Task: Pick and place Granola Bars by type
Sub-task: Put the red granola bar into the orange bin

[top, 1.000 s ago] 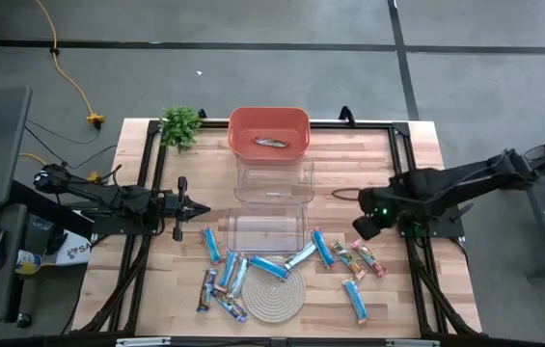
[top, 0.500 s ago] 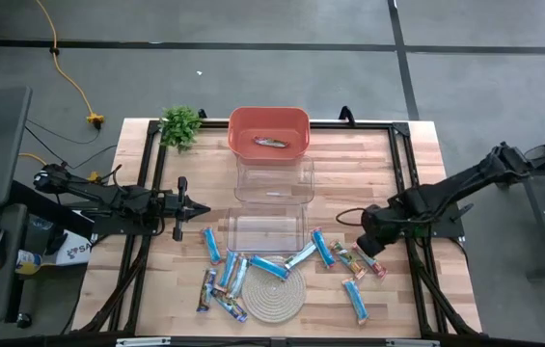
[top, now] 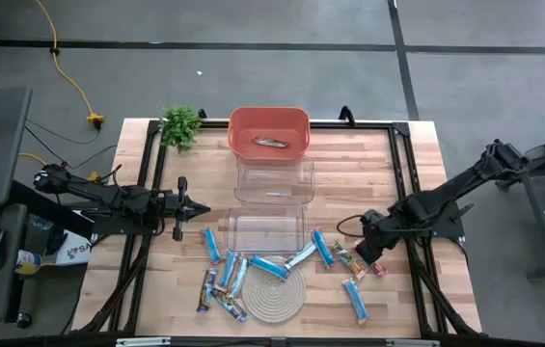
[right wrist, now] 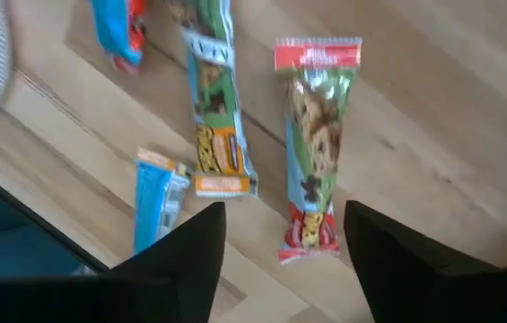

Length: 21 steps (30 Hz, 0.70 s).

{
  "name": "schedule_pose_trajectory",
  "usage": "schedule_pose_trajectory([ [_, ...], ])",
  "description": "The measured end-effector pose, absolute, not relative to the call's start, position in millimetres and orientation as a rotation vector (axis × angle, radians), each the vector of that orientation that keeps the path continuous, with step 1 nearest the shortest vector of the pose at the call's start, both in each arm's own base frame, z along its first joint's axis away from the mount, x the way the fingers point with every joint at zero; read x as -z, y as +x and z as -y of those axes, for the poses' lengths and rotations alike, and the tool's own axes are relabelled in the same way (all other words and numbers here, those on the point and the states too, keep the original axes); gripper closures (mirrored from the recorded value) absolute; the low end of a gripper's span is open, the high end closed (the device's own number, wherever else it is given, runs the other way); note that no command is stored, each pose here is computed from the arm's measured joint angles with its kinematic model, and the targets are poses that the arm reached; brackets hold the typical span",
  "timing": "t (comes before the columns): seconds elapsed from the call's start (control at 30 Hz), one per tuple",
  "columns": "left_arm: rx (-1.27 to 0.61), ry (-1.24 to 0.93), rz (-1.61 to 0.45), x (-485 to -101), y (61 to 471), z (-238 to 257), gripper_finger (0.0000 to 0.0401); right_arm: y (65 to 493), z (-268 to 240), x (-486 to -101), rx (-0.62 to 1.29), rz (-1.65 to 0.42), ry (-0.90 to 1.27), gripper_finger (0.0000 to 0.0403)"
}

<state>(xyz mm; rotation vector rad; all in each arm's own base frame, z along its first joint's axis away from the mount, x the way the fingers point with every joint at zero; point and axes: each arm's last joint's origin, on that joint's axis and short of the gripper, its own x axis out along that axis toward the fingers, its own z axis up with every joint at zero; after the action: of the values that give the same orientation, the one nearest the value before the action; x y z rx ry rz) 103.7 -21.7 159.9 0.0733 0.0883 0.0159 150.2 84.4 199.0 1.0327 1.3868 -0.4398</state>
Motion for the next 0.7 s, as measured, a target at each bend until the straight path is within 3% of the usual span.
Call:
schedule_pose_trajectory([
  [0.7, -0.016, 0.074, -0.088, -160, 104, 22, 0.0394, 161, -119, -156, 0.550, -1.584, 0.920, 0.0171],
])
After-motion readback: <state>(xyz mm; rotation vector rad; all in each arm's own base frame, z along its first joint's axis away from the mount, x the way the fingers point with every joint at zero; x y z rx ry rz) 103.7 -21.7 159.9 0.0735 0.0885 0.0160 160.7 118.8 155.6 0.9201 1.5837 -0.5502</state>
